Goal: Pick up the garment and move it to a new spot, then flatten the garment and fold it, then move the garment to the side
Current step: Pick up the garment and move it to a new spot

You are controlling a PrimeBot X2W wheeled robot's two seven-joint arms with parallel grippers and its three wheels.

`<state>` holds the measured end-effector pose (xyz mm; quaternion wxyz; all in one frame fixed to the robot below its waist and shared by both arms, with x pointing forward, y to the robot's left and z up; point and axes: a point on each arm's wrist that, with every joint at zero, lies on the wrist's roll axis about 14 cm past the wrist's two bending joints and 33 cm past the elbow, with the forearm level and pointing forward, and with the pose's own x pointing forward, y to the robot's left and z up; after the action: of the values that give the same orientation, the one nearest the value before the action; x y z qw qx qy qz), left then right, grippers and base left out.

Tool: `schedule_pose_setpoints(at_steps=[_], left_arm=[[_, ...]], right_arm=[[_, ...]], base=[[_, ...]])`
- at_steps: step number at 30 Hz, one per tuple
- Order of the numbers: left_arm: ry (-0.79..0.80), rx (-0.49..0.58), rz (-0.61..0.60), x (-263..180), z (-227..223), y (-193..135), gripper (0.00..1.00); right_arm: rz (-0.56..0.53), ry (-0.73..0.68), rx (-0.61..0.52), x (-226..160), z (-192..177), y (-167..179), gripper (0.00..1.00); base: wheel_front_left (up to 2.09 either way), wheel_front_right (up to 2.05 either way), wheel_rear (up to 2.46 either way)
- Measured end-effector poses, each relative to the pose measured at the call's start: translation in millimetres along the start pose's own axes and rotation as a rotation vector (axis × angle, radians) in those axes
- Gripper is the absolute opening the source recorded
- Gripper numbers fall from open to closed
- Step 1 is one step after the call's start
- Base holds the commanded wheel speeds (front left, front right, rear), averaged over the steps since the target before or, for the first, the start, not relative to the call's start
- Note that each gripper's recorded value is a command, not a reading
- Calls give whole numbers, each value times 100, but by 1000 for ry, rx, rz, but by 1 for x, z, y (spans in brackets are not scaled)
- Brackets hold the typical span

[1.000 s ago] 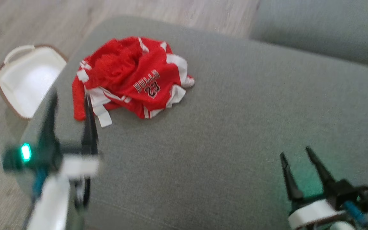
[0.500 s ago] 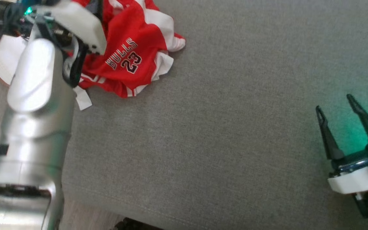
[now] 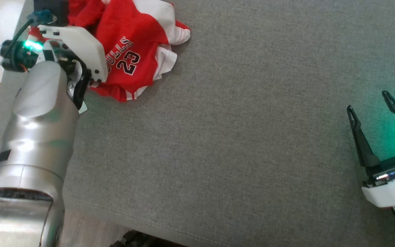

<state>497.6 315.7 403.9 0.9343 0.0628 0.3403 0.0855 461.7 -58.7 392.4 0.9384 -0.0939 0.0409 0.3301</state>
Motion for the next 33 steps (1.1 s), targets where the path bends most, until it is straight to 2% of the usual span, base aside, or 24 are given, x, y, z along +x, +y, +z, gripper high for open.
schedule_pose_setpoints(at_steps=[9, 14, 18, 26, 29, 33], left_arm=[[-446, 85, -17, -52, 125, 5, 0], [-625, 138, -96, -100, 185, -24, 0], [-732, 139, -247, -138, 224, -75, 0], [-912, 221, -632, -222, 283, -209, 0], [-932, 268, -772, -245, 281, -263, 0], [-857, 351, -941, -250, 243, -331, 0]], right_arm=[[-15, -40, 12, -13, 33, 18, 100], [-60, -92, 33, -30, 64, 29, 100], [-136, -128, 37, -53, 84, 25, 100], [-365, -158, 38, -115, 99, -10, 100], [-448, -160, 44, -139, 100, -21, 100], [-540, -156, 63, -166, 97, -32, 100]], base=[[0, 0, 0], [0, 0, 0], [0, 0, 0], [0, 0, 0], [0, 0, 0], [0, 0, 0]])
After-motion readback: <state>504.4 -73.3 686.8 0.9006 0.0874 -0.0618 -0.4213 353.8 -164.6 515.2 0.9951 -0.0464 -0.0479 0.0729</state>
